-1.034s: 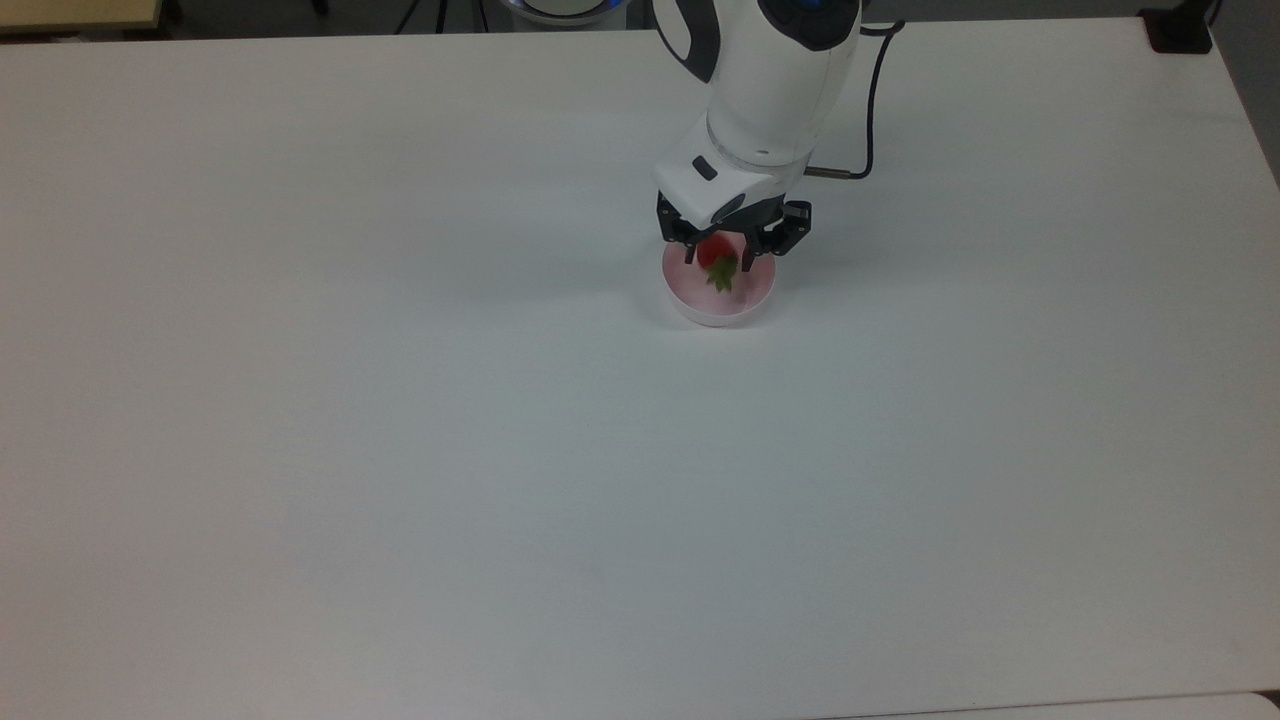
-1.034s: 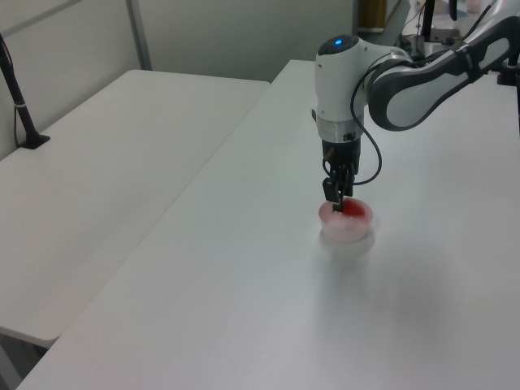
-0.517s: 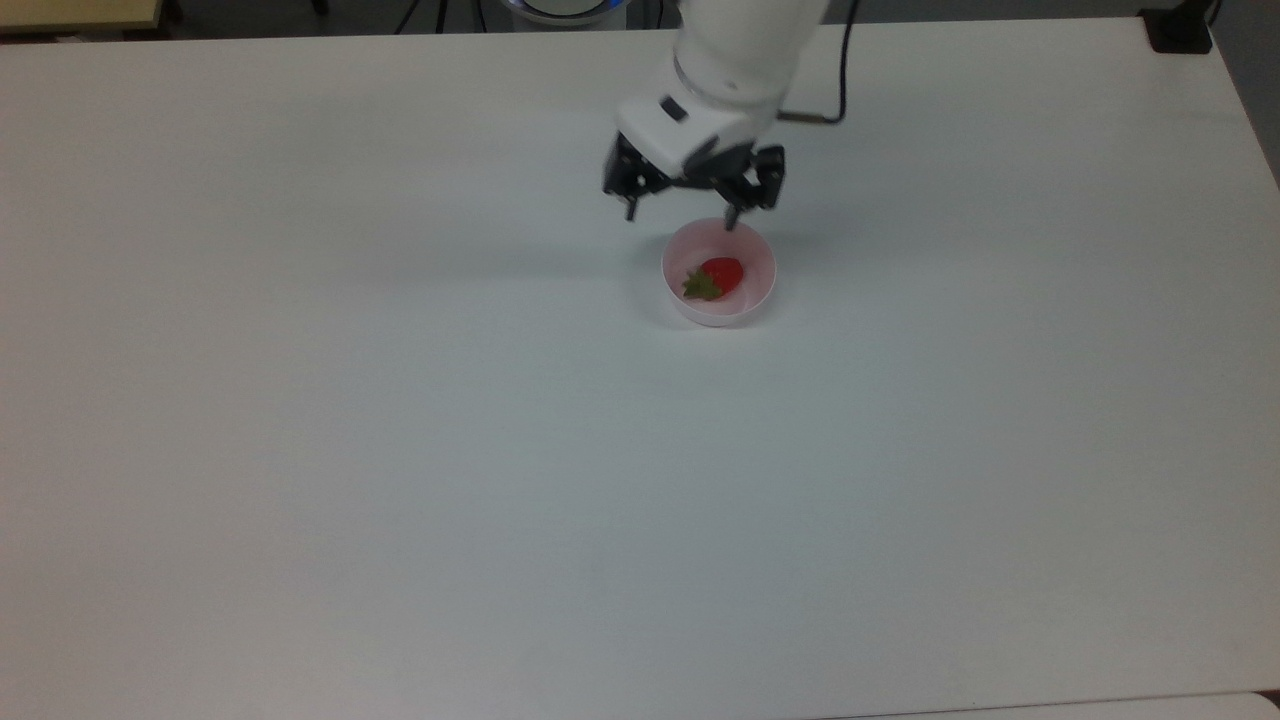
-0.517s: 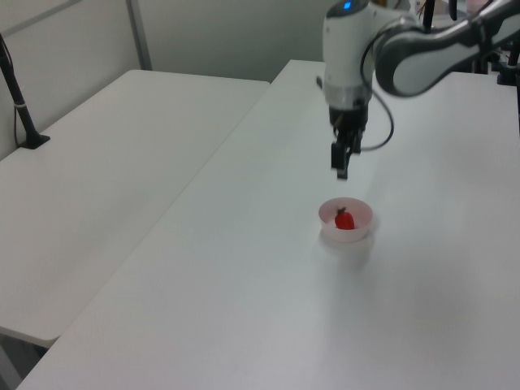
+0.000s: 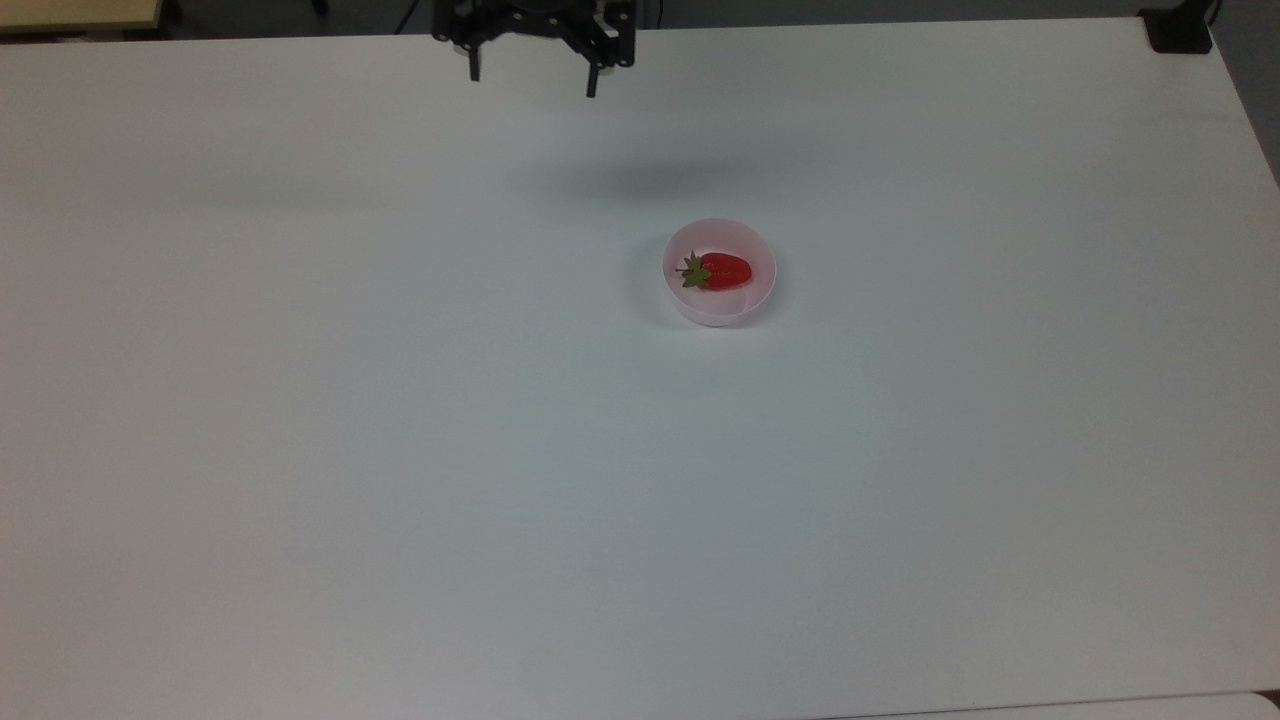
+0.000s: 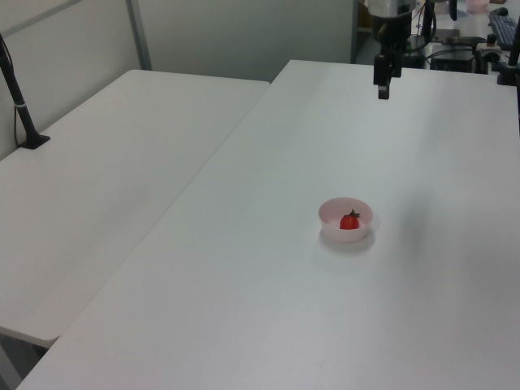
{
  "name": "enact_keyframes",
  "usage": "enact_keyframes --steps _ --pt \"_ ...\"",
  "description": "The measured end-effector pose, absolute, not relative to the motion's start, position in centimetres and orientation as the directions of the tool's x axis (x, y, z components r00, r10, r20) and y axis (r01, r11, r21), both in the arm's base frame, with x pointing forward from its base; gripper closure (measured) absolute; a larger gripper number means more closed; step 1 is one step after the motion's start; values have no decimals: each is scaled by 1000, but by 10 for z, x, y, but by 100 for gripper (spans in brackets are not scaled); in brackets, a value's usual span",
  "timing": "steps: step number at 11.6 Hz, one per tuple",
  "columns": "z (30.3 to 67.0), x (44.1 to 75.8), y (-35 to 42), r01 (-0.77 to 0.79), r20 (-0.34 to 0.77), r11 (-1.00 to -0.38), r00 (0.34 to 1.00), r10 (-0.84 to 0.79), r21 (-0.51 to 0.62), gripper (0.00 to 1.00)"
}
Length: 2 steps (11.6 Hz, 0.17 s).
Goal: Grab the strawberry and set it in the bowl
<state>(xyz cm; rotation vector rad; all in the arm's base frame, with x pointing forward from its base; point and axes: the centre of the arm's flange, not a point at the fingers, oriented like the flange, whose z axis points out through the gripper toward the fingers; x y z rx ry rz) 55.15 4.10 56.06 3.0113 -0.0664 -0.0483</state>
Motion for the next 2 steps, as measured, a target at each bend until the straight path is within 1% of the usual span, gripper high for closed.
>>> enact_keyframes --steps 2 --pt "566 552 23 -84 -22 -991 996 -86 104 0"
